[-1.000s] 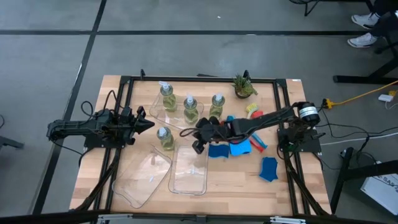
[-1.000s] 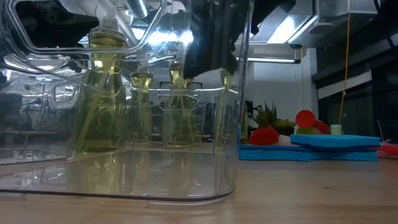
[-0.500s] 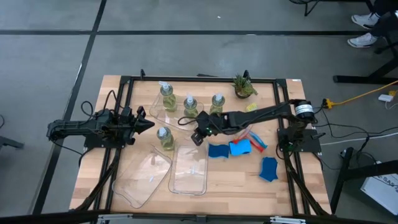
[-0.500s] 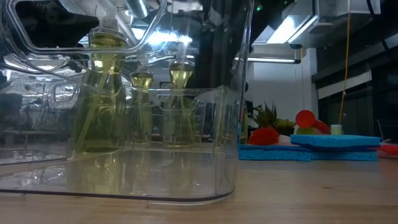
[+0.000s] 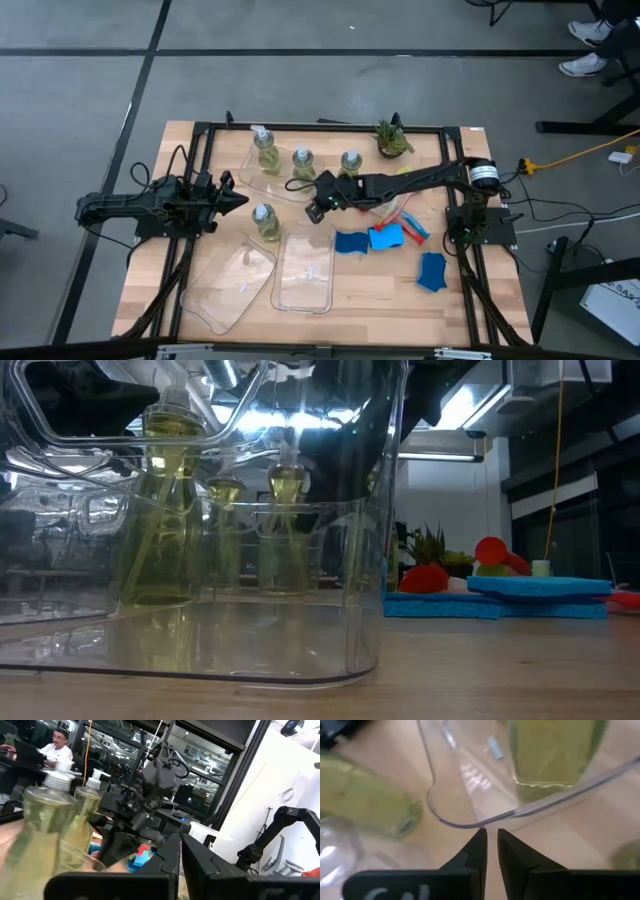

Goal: Pick & Place Kitchen Sink Supplies
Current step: Adjust the top transparent bin, then put the green soap dispenser into the top transparent bin

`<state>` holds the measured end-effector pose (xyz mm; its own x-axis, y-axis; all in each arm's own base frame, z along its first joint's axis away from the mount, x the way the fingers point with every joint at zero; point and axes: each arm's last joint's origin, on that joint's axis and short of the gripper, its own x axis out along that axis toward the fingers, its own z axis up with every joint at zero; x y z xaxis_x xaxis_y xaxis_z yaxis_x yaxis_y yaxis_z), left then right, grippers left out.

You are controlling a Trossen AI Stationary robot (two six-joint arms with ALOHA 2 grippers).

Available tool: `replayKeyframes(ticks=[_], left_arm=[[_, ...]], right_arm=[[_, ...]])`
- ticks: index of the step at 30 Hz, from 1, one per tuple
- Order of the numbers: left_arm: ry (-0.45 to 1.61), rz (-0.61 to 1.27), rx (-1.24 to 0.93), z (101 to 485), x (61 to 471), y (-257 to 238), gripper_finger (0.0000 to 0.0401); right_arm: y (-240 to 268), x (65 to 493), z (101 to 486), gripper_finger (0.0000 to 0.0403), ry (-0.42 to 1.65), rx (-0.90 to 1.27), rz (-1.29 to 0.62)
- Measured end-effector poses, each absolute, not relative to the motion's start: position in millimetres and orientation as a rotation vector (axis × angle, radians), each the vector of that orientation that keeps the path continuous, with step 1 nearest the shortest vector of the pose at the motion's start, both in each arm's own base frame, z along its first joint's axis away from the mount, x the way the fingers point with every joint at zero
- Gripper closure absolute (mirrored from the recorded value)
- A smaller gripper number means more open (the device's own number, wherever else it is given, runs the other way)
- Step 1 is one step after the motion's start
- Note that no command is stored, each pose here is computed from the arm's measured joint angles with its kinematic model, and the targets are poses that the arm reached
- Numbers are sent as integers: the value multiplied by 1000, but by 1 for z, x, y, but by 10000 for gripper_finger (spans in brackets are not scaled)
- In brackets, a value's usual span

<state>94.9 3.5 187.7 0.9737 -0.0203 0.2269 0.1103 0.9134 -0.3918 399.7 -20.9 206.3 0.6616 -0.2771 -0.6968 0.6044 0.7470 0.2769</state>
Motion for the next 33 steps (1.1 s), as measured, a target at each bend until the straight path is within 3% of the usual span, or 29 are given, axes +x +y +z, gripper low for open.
replayKeyframes(ticks=[13, 28, 33], left_arm=[[-221, -68, -415, 188, 95, 4, 391], [-221, -68, -414, 188, 95, 4, 390], [-221, -68, -415, 188, 95, 4, 390]], right_arm=[[-45, 405, 217, 359, 501, 400, -694], [-27, 419, 232, 359, 401, 437, -318], [-11, 420, 232, 359, 403, 437, -303]])
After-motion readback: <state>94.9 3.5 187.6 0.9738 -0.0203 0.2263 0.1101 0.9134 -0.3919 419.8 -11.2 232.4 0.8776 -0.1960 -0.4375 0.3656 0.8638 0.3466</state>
